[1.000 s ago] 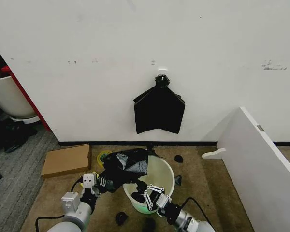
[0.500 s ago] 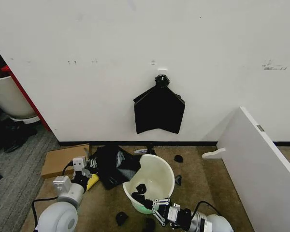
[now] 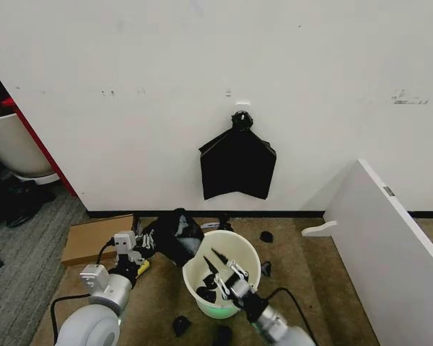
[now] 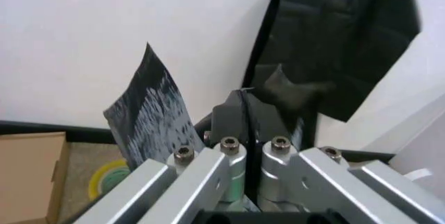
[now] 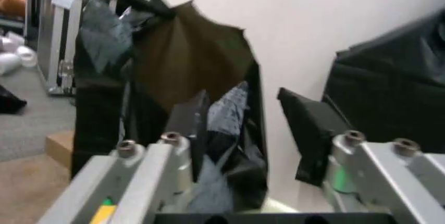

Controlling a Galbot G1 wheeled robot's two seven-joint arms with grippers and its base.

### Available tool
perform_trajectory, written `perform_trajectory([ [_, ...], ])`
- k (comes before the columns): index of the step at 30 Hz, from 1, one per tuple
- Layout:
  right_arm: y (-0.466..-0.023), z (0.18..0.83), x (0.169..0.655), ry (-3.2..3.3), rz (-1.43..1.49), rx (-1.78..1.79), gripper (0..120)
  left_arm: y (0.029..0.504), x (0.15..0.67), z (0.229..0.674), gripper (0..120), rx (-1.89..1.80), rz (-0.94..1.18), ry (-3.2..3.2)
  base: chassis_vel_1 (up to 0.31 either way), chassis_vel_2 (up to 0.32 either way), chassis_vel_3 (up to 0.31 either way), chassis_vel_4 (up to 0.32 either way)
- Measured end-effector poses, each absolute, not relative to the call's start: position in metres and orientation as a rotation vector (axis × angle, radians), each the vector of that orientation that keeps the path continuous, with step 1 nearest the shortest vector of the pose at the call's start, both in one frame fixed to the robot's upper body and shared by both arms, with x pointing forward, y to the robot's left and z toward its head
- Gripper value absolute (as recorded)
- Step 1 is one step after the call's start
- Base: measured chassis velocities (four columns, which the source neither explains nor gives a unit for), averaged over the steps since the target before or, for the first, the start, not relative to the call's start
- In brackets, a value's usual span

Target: Place the garbage bag over the trash bin.

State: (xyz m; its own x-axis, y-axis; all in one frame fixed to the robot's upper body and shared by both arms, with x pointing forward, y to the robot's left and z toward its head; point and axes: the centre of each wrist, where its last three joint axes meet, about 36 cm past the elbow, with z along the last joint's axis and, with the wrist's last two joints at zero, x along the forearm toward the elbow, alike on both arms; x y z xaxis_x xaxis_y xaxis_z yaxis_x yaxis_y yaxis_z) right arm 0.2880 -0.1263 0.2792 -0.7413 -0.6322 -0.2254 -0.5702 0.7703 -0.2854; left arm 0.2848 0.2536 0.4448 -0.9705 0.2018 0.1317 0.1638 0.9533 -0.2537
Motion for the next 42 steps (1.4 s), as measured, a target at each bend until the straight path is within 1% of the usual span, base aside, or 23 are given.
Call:
perform_trajectory([
  [1,-0.123,0.281,0.290,2.642,-0.320,-0.939,46,0.252,0.283,0.448,0,-0.285,0.367,-2.953,0.000,0.000,0.000,0.000],
  [2,-0.123,0.281,0.290,2.642,-0.320,-0.939,46,0.252,0.283,0.448,0,-0.285,0.367,-2.953,0.000,0.000,0.000,0.000],
  [4,-0.120,0.284,0.293,2.625,-0.366,-0.958,50,0.251,0.280,0.451,0,-0.294,0.371,-2.957,0.000,0.000,0.000,0.000],
  [6,-0.113,0.291,0.293,2.634,-0.419,-0.993,61,0.248,0.276,0.457,0,-0.312,0.381,-2.964,0.000,0.000,0.000,0.000],
  [9,-0.104,0.298,0.286,2.655,-0.435,-1.024,73,0.246,0.272,0.461,0,-0.348,0.400,-2.974,0.000,0.000,0.000,0.000],
  [10,-0.100,0.300,0.282,2.665,-0.441,-1.028,78,0.245,0.271,0.462,0,-0.359,0.410,-2.979,0.000,0.000,0.000,0.000],
  [11,-0.100,0.300,0.282,2.665,-0.441,-1.028,78,0.245,0.271,0.462,0,-0.359,0.410,-2.979,0.000,0.000,0.000,0.000],
  [14,-0.090,0.302,0.271,2.703,-0.474,-0.987,91,0.242,0.268,0.462,0,-0.383,0.438,-2.986,0.000,0.000,0.000,0.000],
  [15,-0.089,0.302,0.271,2.708,-0.481,-0.975,92,0.241,0.268,0.462,0,-0.385,0.442,-2.986,0.000,0.000,0.000,0.000],
  [16,-0.087,0.301,0.272,2.721,-0.512,-0.925,97,0.240,0.267,0.463,0,-0.391,0.453,-2.988,0.000,0.000,0.000,0.000],
  [21,-0.084,0.299,0.275,2.761,-0.534,-0.812,100,0.238,0.264,0.465,0,-0.393,0.466,-2.991,0.000,0.000,0.000,0.000],
  [24,-0.084,0.299,0.275,2.763,-0.534,-0.810,100,0.238,0.264,0.465,0,-0.393,0.466,-2.991,0.000,0.000,0.000,0.000],
  [25,-0.084,0.301,0.276,2.793,-0.516,-0.773,92,0.238,0.263,0.465,0,-0.396,0.467,-2.992,0.000,0.000,0.000,0.000],
  [28,-0.085,0.302,0.277,2.811,-0.484,-0.782,81,0.238,0.264,0.465,0,-0.401,0.466,-2.995,0.000,0.000,0.000,0.000],
  [29,-0.084,0.302,0.277,2.815,-0.475,-0.789,79,0.238,0.264,0.466,0,-0.403,0.466,-2.996,0.000,0.000,0.000,0.000],
  [31,-0.086,0.305,0.281,2.840,-0.420,-0.823,68,0.239,0.265,0.464,0,-0.418,0.458,-3.000,0.000,0.000,0.000,0.000],
  [33,-0.086,0.306,0.282,2.843,-0.411,-0.825,66,0.239,0.266,0.464,0,-0.423,0.458,-3.001,0.000,0.000,0.000,0.000],
  [34,-0.089,0.311,0.287,2.854,-0.373,-0.831,59,0.241,0.266,0.463,0,-0.442,0.461,-3.008,0.000,0.000,0.000,0.000],
  [35,-0.091,0.317,0.292,2.863,-0.335,-0.833,61,0.242,0.267,0.462,0,-0.458,0.464,-3.015,0.000,0.000,0.000,0.000],
  [38,-0.102,0.341,0.311,2.874,-0.152,-0.832,73,0.249,0.274,0.454,0,-0.515,0.457,-3.035,0.000,0.000,0.000,0.000],
  [39,-0.107,0.353,0.319,2.862,-0.066,-0.845,79,0.252,0.278,0.449,0,-0.533,0.442,-3.039,0.000,0.000,0.000,0.000],
  [40,-0.107,0.353,0.319,2.862,-0.066,-0.845,79,0.252,0.278,0.449,0,-0.533,0.442,-3.039,0.000,0.000,0.000,0.000],
  [42,-0.115,0.365,0.328,2.815,-0.025,-0.861,87,0.257,0.282,0.444,0,-0.573,0.415,-3.041,0.000,0.000,0.000,0.000],
])
